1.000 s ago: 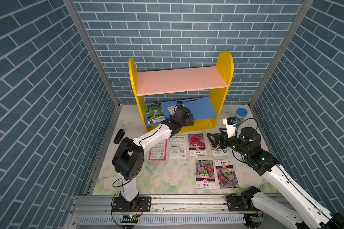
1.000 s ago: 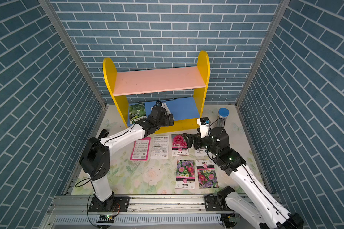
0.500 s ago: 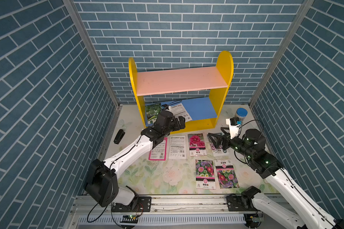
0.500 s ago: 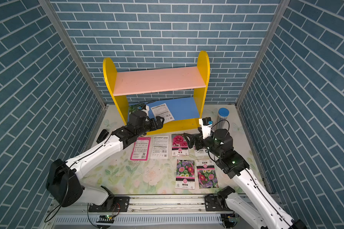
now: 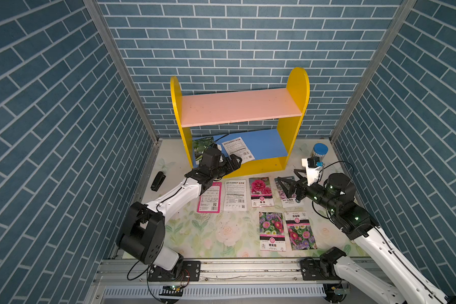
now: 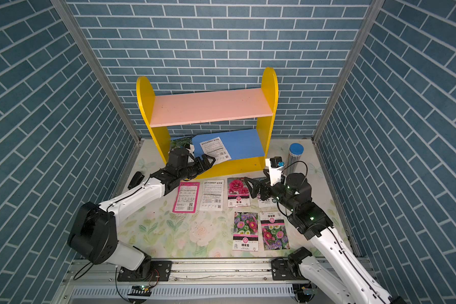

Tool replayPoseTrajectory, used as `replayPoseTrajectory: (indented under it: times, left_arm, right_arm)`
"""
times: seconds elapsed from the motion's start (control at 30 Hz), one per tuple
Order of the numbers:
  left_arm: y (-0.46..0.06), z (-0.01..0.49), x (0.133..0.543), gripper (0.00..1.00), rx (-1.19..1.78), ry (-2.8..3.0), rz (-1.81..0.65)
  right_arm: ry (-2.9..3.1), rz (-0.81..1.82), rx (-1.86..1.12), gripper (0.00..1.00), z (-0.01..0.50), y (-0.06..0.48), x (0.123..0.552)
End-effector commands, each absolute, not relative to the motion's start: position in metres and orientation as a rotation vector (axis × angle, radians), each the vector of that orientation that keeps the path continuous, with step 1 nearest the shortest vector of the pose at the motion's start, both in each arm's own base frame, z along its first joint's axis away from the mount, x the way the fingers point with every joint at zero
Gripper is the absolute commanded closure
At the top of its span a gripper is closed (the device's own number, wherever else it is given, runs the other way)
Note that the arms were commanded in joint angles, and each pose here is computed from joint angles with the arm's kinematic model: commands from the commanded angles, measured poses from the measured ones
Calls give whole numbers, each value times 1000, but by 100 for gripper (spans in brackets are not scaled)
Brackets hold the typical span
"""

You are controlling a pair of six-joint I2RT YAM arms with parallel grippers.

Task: Take the seed bag off the shelf
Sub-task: Pick up the seed packet from the shelf.

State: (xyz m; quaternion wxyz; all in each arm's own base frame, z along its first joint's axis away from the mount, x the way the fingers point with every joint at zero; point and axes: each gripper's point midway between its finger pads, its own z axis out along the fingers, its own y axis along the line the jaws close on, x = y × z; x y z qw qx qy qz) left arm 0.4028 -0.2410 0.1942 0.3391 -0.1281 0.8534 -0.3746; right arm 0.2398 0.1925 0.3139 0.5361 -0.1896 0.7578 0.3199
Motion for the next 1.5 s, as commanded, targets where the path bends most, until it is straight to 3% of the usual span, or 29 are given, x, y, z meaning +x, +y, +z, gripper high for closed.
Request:
replayPoseTrajectory:
  times: [0.0,0.9,1.47]
  left_arm:
    - [-244,199,414,9,-375,2191,-1025]
    - [-261,169,451,39,-447,2195,-1107]
    - [-265,170,448,84,-436,2199,-1154]
  right_arm:
    - [1798,752,-434,0,315,188,238]
    - [1792,717,-416,0,320,180,236]
    - [1800,718,-408,0,317,179,234]
